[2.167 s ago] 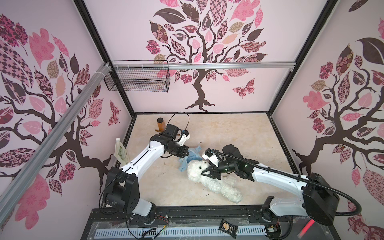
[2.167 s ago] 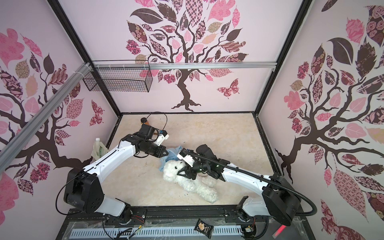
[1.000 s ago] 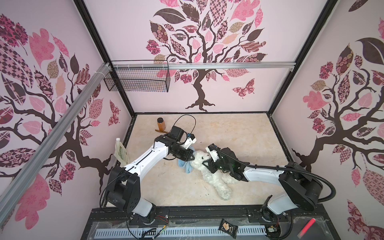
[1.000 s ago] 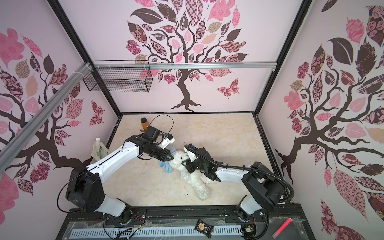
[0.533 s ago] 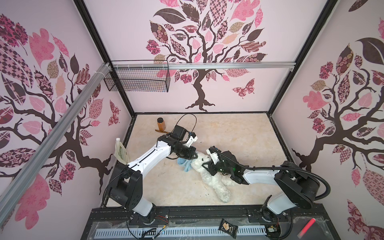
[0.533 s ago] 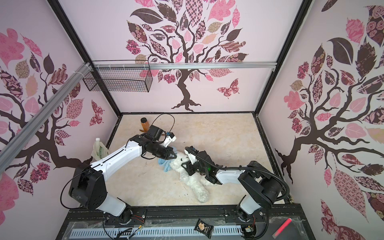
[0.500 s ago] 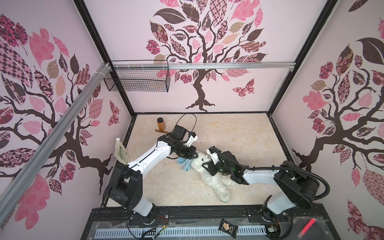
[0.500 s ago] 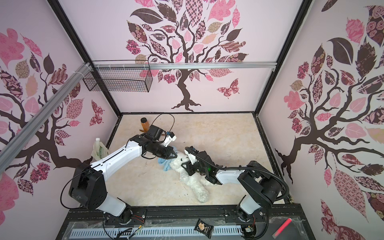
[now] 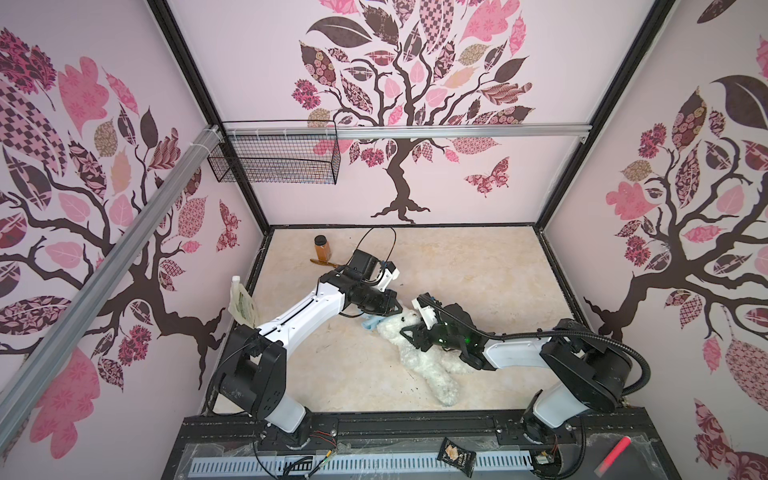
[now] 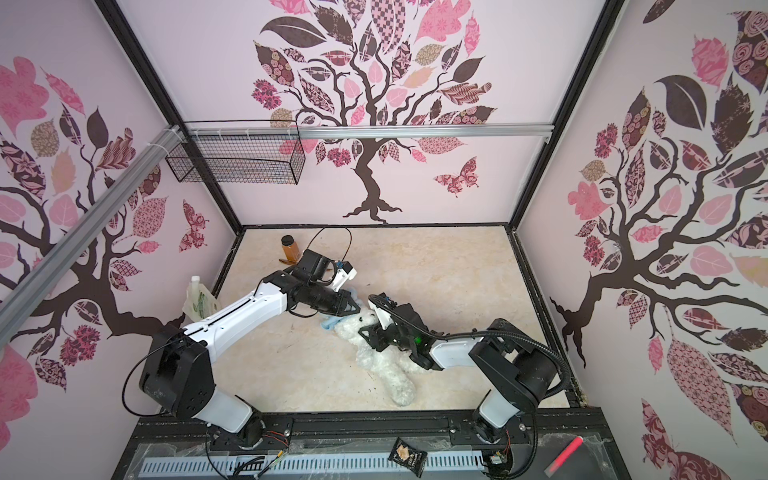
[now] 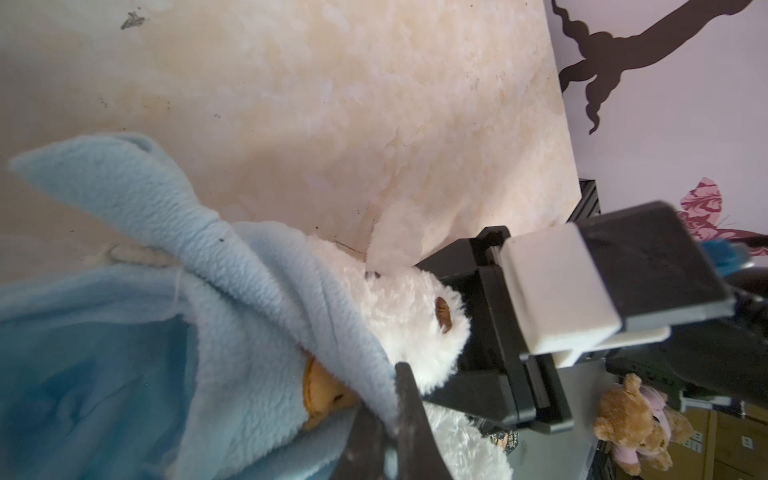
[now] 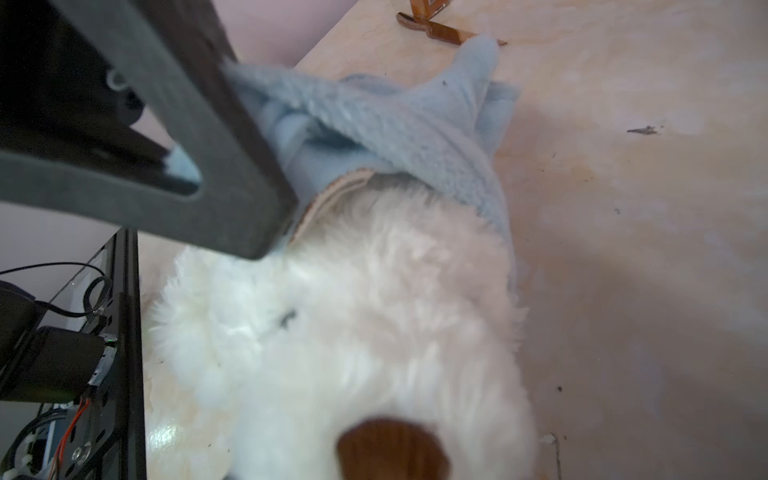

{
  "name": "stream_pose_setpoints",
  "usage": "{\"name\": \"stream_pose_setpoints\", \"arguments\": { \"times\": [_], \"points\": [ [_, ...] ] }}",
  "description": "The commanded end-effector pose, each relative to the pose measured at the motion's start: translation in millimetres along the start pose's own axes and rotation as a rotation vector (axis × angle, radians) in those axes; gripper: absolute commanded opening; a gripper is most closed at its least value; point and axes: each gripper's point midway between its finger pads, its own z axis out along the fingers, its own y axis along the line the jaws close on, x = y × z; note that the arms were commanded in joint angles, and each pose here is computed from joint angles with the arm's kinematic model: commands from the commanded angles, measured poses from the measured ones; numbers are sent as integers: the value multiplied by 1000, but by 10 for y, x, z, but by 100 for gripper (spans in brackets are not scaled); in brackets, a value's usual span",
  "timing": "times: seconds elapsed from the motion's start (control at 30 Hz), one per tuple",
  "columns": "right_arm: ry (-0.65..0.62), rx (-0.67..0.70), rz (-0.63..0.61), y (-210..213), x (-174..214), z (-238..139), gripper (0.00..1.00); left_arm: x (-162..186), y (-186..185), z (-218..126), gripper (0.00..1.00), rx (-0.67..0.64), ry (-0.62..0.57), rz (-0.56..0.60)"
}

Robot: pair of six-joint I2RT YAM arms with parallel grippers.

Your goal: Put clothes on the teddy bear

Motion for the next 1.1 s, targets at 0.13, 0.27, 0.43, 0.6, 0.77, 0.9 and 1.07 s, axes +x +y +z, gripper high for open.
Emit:
{"name": "stream_pose_setpoints", "arguments": {
  "times": [0.13,0.27,0.43,0.6,0.77,0.9,1.07],
  "points": [
    [13,173,-3,-235,57,-194,33,118,325,-64,1,-159,35,-29],
    [38,289,42,-393,87,-333,24,84,399,-126,0,-166,9,-56],
    [33,392,122,-523,27,-401,17,115,368,-94,0,-134,18,-65],
    [-10,383,160,-468,-172,-352,16,164,358,-63,0,-123,32,-63],
    [-78,300,179,-286,-386,-394,16,181,397,-59,0,-146,35,-63],
    [-115,304,189,-258,-471,-525,16,171,415,-44,0,-154,35,-64],
    [-122,378,215,-379,-451,-580,13,172,362,-12,0,-143,44,-44]
  ]
}}
